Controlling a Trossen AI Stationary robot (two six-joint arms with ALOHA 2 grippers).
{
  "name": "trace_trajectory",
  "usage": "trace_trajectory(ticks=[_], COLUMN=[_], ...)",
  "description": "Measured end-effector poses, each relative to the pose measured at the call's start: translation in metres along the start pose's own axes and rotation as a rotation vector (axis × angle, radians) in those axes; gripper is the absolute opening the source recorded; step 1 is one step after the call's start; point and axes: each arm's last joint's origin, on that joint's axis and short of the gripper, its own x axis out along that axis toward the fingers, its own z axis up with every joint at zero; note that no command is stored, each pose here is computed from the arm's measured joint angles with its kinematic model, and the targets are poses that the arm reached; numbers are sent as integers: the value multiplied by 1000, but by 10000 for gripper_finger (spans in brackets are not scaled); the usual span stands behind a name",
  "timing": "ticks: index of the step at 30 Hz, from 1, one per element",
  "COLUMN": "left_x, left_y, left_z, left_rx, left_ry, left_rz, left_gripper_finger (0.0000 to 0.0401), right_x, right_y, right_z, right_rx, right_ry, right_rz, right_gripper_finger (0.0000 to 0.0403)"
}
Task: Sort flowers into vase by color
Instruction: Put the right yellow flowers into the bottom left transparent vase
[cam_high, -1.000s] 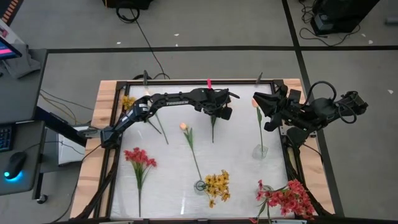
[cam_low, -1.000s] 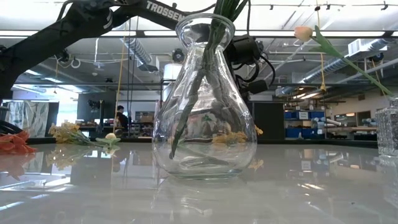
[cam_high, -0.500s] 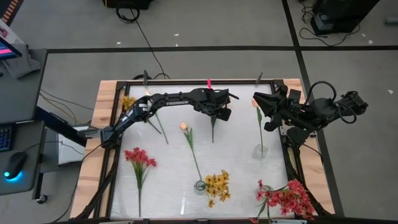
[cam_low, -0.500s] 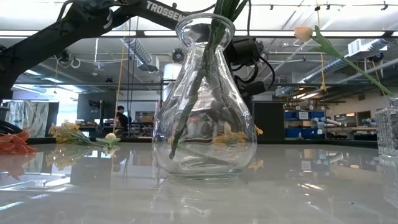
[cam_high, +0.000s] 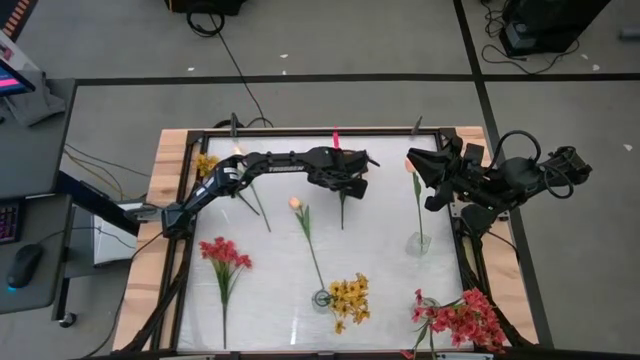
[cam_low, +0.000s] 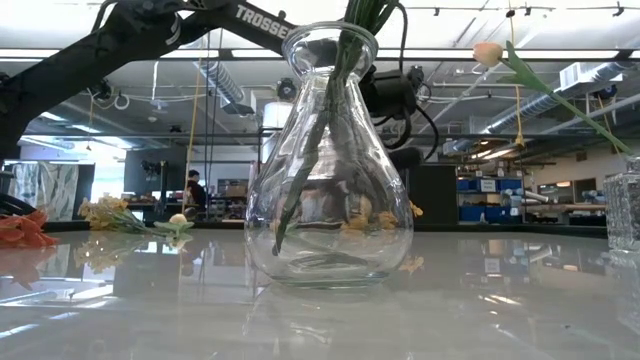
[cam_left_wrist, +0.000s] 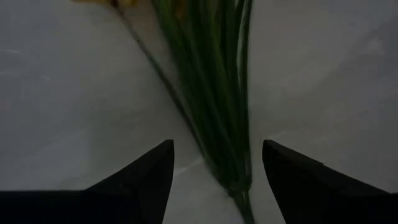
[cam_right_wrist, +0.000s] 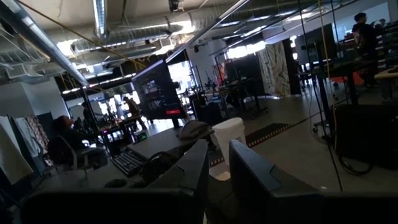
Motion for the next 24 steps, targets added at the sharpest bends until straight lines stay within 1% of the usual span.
trace_trajectory(ticks=[5, 11, 15, 24], left_x=[0, 16, 19, 20], left_y=[-1, -3, -5, -5], left_z=[1, -5, -10, -10], left_rx=[-12, -4, 6, 5], left_ry=[-12, 7, 14, 17], left_rz=[-15, 5, 17, 13], left_gripper_finger=[250, 250, 250, 250], right_x=[0, 0, 0, 0], right_y=[0, 0, 0, 1], right_z=[0, 0, 0, -1], right_rx=[0, 0, -3, -4], right_ry=[0, 0, 3, 6], right_rz=[0, 0, 3, 25], right_gripper_finger=[75, 75, 75, 75])
